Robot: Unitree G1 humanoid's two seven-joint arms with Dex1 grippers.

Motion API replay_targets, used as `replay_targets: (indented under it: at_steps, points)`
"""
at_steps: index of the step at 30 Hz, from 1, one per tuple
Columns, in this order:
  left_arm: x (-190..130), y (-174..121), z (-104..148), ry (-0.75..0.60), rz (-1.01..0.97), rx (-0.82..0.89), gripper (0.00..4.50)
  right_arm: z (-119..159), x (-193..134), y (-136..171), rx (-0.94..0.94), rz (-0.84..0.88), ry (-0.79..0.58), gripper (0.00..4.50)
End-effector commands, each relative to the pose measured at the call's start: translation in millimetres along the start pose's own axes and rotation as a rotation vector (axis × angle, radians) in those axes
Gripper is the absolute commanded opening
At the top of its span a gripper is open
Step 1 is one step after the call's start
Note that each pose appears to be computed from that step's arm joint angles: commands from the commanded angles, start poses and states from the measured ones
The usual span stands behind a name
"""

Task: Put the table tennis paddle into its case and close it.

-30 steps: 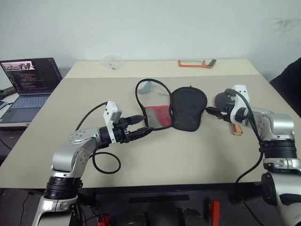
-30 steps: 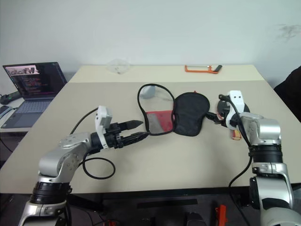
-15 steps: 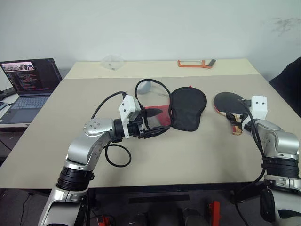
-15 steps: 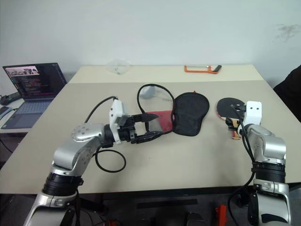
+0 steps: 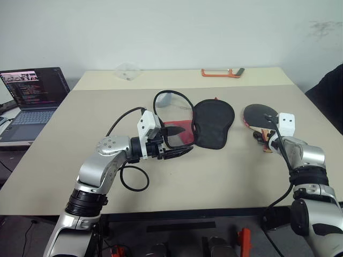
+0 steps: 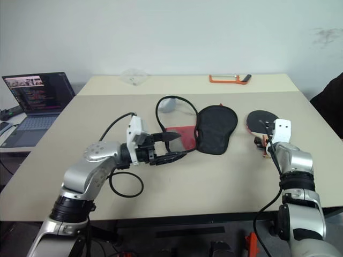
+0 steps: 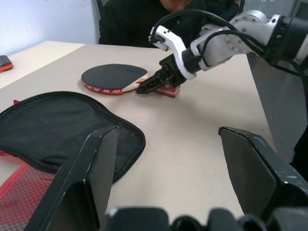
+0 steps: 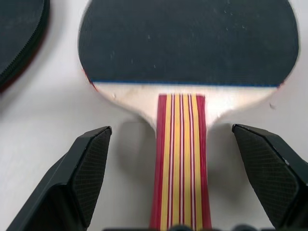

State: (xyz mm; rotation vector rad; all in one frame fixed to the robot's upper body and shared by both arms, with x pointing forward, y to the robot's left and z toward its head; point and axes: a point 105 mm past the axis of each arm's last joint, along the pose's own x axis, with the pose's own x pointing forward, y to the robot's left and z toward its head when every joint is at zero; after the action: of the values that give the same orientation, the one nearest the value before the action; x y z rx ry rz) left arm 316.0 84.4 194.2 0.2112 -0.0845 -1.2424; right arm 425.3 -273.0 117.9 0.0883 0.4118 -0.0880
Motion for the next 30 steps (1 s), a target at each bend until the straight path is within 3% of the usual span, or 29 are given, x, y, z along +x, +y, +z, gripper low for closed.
replay_targets:
  at_steps: [1, 2, 5, 9, 14, 18, 22, 30]
  points:
    - [-1.3, -0.6, 11.6, -0.028, -0.004, 0.046, 3.63, 6.4, 1.1, -4.0, -0.041, -0.007, -0.014, 4.44]
    - [-1.5, -0.7, 11.7, -0.029, -0.003, 0.046, 3.63, 5.3, 1.7, -5.4, -0.047, -0.016, -0.009, 4.44]
    - [-2.2, -0.9, 12.0, -0.030, -0.003, 0.045, 3.63, 2.4, 2.7, -9.2, -0.046, -0.038, 0.002, 3.83]
    - [-4.4, 0.3, 12.4, -0.031, 0.007, 0.045, 3.63, 3.0, 2.4, -13.3, -0.035, -0.062, -0.011, 2.44]
    - [-8.5, 1.8, 11.9, -0.028, 0.023, 0.041, 3.63, 18.3, -2.1, -14.5, -0.031, -0.078, -0.090, 1.20]
    - [-12.0, 2.1, 11.9, -0.026, 0.036, 0.038, 3.63, 54.7, -17.3, -8.6, -0.043, -0.077, -0.207, 1.15]
    - [-17.0, 0.3, 10.9, -0.022, 0.043, 0.032, 3.63, 86.5, -40.7, 25.6, -0.018, 0.019, -0.276, 1.15]
    - [-31.4, 4.3, 2.3, 0.018, 0.079, 0.030, 3.63, 69.1, -62.6, 117.3, 0.068, 0.198, -0.212, 1.15]
